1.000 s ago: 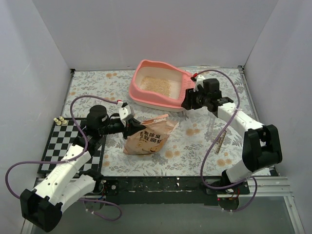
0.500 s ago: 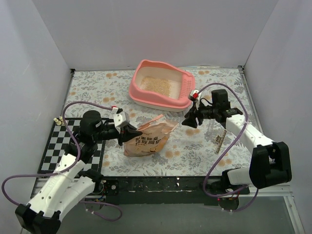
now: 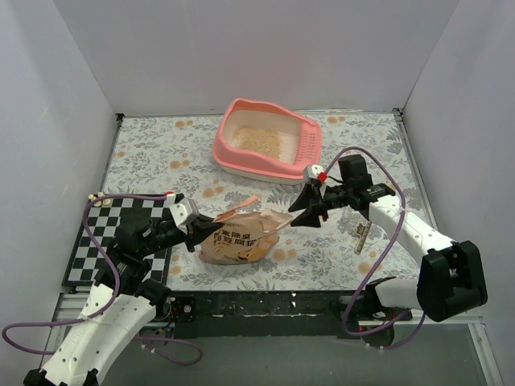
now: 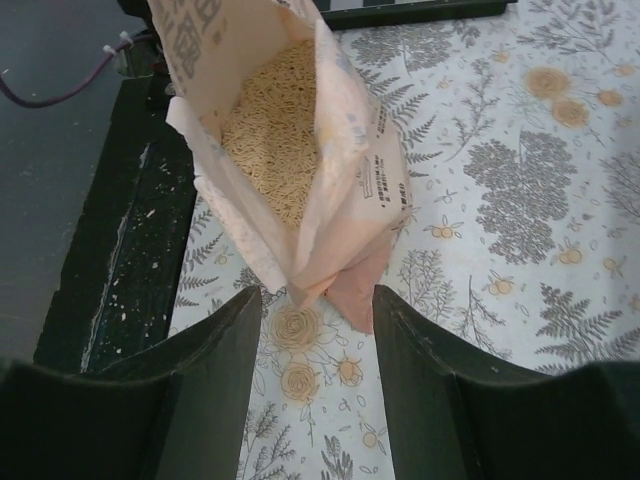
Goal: Fill the litter box with clean litter
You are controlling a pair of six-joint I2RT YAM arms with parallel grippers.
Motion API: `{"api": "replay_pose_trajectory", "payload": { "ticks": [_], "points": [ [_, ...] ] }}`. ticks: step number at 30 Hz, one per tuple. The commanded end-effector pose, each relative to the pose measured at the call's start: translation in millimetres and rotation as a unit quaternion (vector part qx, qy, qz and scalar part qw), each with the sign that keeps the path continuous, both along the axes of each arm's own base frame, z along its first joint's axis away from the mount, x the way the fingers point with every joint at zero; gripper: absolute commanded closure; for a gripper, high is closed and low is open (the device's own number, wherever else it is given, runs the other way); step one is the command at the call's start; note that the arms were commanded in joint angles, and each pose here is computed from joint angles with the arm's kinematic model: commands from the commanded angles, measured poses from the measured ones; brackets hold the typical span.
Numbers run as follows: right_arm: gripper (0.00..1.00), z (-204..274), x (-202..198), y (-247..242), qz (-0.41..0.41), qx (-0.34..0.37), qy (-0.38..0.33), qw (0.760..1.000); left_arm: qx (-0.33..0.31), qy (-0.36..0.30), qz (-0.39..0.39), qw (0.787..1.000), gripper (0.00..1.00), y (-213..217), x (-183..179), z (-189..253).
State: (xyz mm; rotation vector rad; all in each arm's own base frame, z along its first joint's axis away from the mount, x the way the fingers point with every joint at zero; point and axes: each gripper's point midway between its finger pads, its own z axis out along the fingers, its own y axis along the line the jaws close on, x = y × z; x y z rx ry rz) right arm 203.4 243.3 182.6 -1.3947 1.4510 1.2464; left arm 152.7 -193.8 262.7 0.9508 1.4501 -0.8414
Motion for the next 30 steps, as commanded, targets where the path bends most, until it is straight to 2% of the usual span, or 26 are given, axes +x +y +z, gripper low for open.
{"api": "replay_pose_trajectory", "payload": {
  "ticks": [1,13,18,24,26,30],
  "points": [
    [0.44,-0.6,-16.4,11.2,0.050,0.020,-0.003,0.999,-0.046,-0.087,0.022,0.995,1.00,6.7,-0.6,54.0],
    [0.51,1.6,-29.4,23.0,0.063,0.071,0.037,0.995,-0.043,-0.078,0.035,0.995,1.00,8.0,4.9,47.5],
    [0.52,15.9,-33.7,25.4,0.045,0.122,0.041,0.991,-0.041,-0.070,0.035,0.996,1.00,7.7,5.1,40.9],
    [0.55,46.9,-42.9,26.0,0.064,0.199,0.035,0.977,-0.042,-0.068,0.034,0.996,1.00,7.9,3.5,39.0],
    [0.58,43.3,-39.8,31.8,0.071,0.191,0.081,0.976,-0.040,-0.067,0.036,0.996,1.00,8.7,3.5,37.9],
    [0.60,43.1,-43.1,42.9,0.089,0.194,0.075,0.974,-0.036,-0.066,0.038,0.996,1.00,9.5,3.4,35.9]
  ]
}}
